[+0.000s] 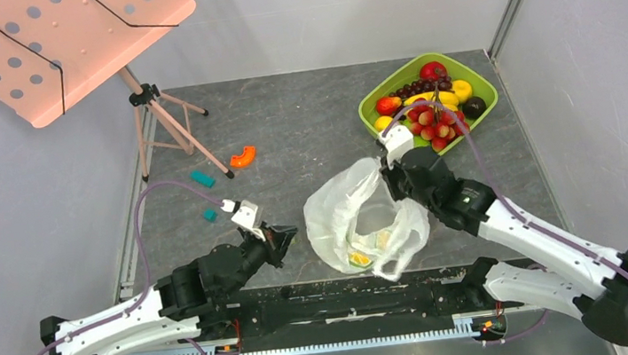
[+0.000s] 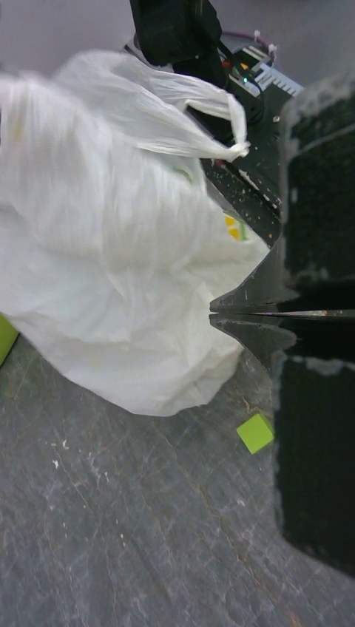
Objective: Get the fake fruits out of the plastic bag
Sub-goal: Adjust the plastic bag at the center of the board.
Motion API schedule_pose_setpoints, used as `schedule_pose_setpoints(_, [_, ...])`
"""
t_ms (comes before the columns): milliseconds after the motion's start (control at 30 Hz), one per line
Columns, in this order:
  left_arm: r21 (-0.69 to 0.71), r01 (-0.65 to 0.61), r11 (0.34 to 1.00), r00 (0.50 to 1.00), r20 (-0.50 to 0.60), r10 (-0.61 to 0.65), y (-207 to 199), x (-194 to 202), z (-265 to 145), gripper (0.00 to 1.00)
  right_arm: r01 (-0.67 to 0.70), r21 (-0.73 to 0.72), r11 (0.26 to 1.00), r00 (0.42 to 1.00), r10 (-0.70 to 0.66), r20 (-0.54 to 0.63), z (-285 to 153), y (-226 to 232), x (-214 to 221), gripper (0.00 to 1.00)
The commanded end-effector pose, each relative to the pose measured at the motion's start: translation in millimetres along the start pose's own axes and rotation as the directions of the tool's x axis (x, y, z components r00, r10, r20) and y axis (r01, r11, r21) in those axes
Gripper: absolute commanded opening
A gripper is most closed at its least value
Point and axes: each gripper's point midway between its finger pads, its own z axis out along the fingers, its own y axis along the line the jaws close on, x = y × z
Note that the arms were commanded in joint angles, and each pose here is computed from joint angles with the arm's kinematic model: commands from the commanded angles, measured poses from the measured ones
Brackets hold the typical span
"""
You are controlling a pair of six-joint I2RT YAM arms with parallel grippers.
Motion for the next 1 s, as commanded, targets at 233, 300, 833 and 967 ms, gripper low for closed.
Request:
schedule_pose_setpoints(233, [-0.097, -0.030, 0.995, 1.000, 0.003, 0.030, 27.2, 2.2, -11.3, 0.02, -0.033, -0.233, 0.972, 0.874, 0.141, 0.466, -97.7, 21.8, -192.3, 0.00])
schedule_pose_setpoints(300, [-0.099, -0.029, 0.995, 1.000, 0.006, 0.029, 27.8, 1.6, -11.8, 0.02, -0.020, -0.262, 0.965, 0.873, 0.144, 0.466, -99.6, 27.5, -195.4, 0.00])
schedule_pose_setpoints(833, [-0.123, -0.020, 0.992, 1.000, 0.006, 0.021, 34.4, 4.2, -14.7, 0.02, -0.005, -0.428, 0.904, 0.888, 0.201, 0.414, -75.9, 67.0, -180.9, 0.00])
schedule_pose_setpoints(967, [-0.129, -0.020, 0.991, 1.000, -0.002, 0.020, 36.8, 9.2, -14.5, 0.02, -0.023, -0.349, 0.937, 0.930, 0.149, 0.336, -41.1, 58.2, -124.6, 0.00])
